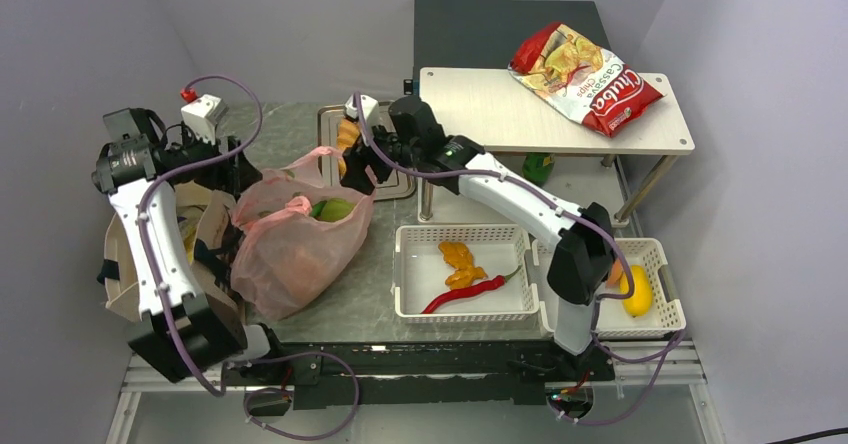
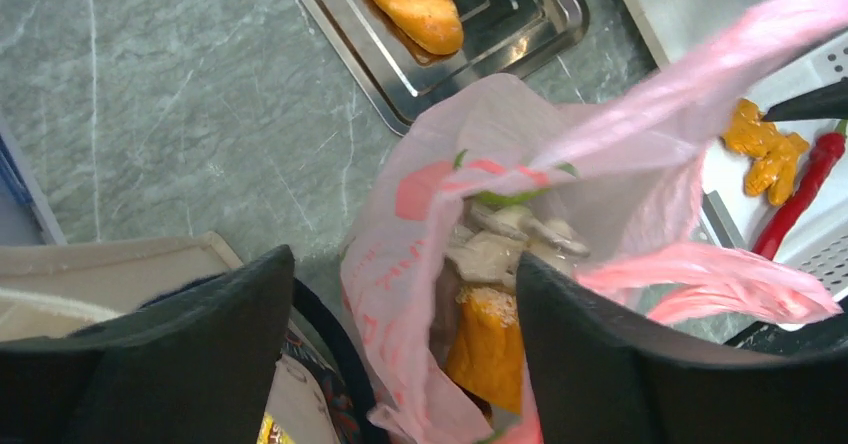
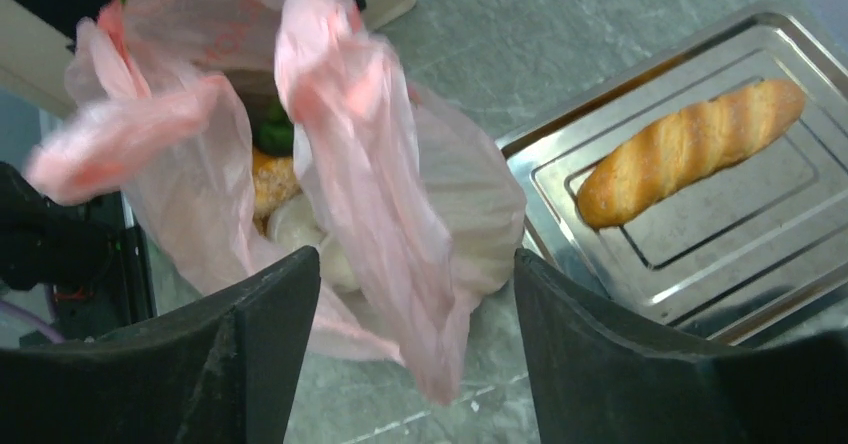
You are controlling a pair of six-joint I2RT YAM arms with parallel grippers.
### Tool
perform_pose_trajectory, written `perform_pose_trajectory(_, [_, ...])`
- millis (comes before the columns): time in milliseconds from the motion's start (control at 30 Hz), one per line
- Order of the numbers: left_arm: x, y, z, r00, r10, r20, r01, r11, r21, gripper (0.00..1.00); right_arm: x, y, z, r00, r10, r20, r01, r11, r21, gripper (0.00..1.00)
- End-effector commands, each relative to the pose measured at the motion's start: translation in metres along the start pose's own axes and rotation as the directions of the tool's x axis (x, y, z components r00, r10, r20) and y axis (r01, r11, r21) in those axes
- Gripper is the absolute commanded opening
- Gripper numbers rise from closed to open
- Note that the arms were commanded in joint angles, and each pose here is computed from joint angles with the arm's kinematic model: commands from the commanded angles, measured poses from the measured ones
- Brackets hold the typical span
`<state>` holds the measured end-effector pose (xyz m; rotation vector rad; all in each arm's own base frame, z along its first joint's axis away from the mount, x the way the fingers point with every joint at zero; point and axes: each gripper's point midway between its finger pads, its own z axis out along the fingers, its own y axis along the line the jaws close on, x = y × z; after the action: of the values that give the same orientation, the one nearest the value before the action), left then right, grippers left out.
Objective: Untie the knot of the grocery bags and take out the mixed food
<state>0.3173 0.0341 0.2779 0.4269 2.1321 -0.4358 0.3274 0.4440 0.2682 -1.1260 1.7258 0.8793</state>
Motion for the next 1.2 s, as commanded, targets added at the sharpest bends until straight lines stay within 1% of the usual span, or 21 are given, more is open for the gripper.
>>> perform_pose_trajectory(0, [-0.009,-0.039,-0.025,0.988,0.138,0.075,-0.141,0.989,0.042,0.93,-0.006,0.003,-0.019,0.998,0.030,0.060,-0.032,0.999,0.024,0.75])
perform_pose_trajectory(67, [-0.013,-0.042,-0.024,0.981,0.177,0.080,-0.181,0.983,0.043,0.99,-0.010,0.012,-0.025,0.995,0.009,0.095,-0.013,0.999,0.037,0.77])
perform_pose_trajectory(167, [-0.018,-0.049,-0.014,0.960,0.272,0.069,-0.276,0.960,0.053,1.00,-0.021,0.024,-0.039,0.985,-0.050,0.165,0.039,0.997,0.065,0.85])
perform_pose_trajectory(200, [-0.023,-0.047,-0.007,0.950,0.306,0.063,-0.308,0.951,0.032,0.99,-0.025,0.028,-0.045,0.979,-0.074,0.189,0.062,0.996,0.069,0.86])
perform_pose_trajectory(267, [-0.034,-0.055,0.012,0.931,0.357,0.073,-0.361,0.932,0.045,0.99,-0.022,0.041,-0.056,0.966,-0.145,0.212,0.136,0.989,0.056,0.87])
perform_pose_trajectory(367, [-0.045,-0.052,0.039,0.923,0.380,0.061,-0.383,0.923,0.046,0.99,-0.007,0.062,-0.054,0.941,-0.269,0.207,0.274,0.962,0.009,0.88])
perform_pose_trajectory(467, [-0.046,-0.052,0.062,0.938,0.346,0.028,-0.347,0.933,0.099,0.99,0.010,0.083,-0.043,0.906,-0.372,0.202,0.392,0.918,-0.065,0.89])
perform_pose_trajectory(500, [-0.045,-0.054,0.067,0.945,0.328,0.021,-0.328,0.936,0.128,0.99,0.012,0.089,-0.037,0.888,-0.411,0.205,0.432,0.899,-0.071,0.90])
perform_pose_trajectory(600, [-0.036,-0.057,0.072,0.955,0.297,-0.011,-0.290,0.940,0.179,0.87,0.016,0.103,-0.017,0.840,-0.501,0.208,0.525,0.848,-0.077,0.91])
perform_pose_trajectory(667, [-0.027,-0.057,0.073,0.956,0.294,-0.026,-0.284,0.941,0.185,0.79,0.018,0.108,-0.003,0.824,-0.527,0.209,0.552,0.829,-0.087,0.91])
perform_pose_trajectory(733, [-0.021,-0.057,0.074,0.956,0.291,-0.028,-0.281,0.942,0.183,0.72,0.021,0.109,0.012,0.824,-0.528,0.206,0.554,0.827,-0.097,0.91])
perform_pose_trajectory(800, [-0.017,-0.057,0.074,0.959,0.281,-0.030,-0.271,0.946,0.179,0.72,0.023,0.110,0.026,0.822,-0.531,0.205,0.558,0.823,-0.109,0.91])
perform_pose_trajectory(867, [-0.014,-0.054,0.073,0.963,0.265,-0.041,-0.254,0.952,0.172,0.77,0.026,0.111,0.039,0.819,-0.540,0.196,0.567,0.814,-0.123,0.91])
perform_pose_trajectory(900, [-0.012,-0.051,0.073,0.966,0.253,-0.048,-0.242,0.956,0.167,0.76,0.029,0.112,0.045,0.819,-0.541,0.189,0.568,0.812,-0.137,0.91])
perform_pose_trajectory(933, [-0.011,-0.047,0.073,0.969,0.240,-0.054,-0.229,0.960,0.158,0.72,0.031,0.115,0.051,0.818,-0.544,0.185,0.571,0.808,-0.149,0.90])
perform_pose_trajectory(967, [-0.011,-0.042,0.072,0.973,0.225,-0.058,-0.215,0.966,0.142,0.65,0.037,0.116,0.058,0.819,-0.547,0.172,0.571,0.804,-0.164,0.85])
perform_pose_trajectory(1000, [-0.011,-0.035,0.071,0.978,0.198,-0.060,-0.189,0.974,0.121,0.54,0.041,0.118,0.061,0.815,-0.556,0.163,0.579,0.796,-0.178,0.76])
perform_pose_trajectory(1033, [-0.012,-0.027,0.068,0.984,0.171,-0.056,-0.165,0.981,0.099,0.37,0.043,0.119,0.063,0.812,-0.563,0.155,0.584,0.791,-0.181,0.62])
perform_pose_trajectory(1067, [-0.014,-0.019,0.065,0.988,0.147,-0.051,-0.142,0.987,0.079,0.26,0.044,0.118,0.061,0.813,-0.564,0.143,0.582,0.793,-0.182,0.46])
perform_pose_trajectory(1133, [-0.016,-0.001,0.054,0.994,0.102,-0.039,-0.101,0.994,0.035,0.03,0.045,0.115,0.053,0.816,-0.565,0.121,0.578,0.798,-0.170,0.08])
perform_pose_trajectory(1167, [-0.016,0.006,0.050,0.995,0.090,-0.035,-0.090,0.996,0.015,0.00,0.042,0.112,0.048,0.813,-0.570,0.117,0.582,0.801,-0.143,0.00])
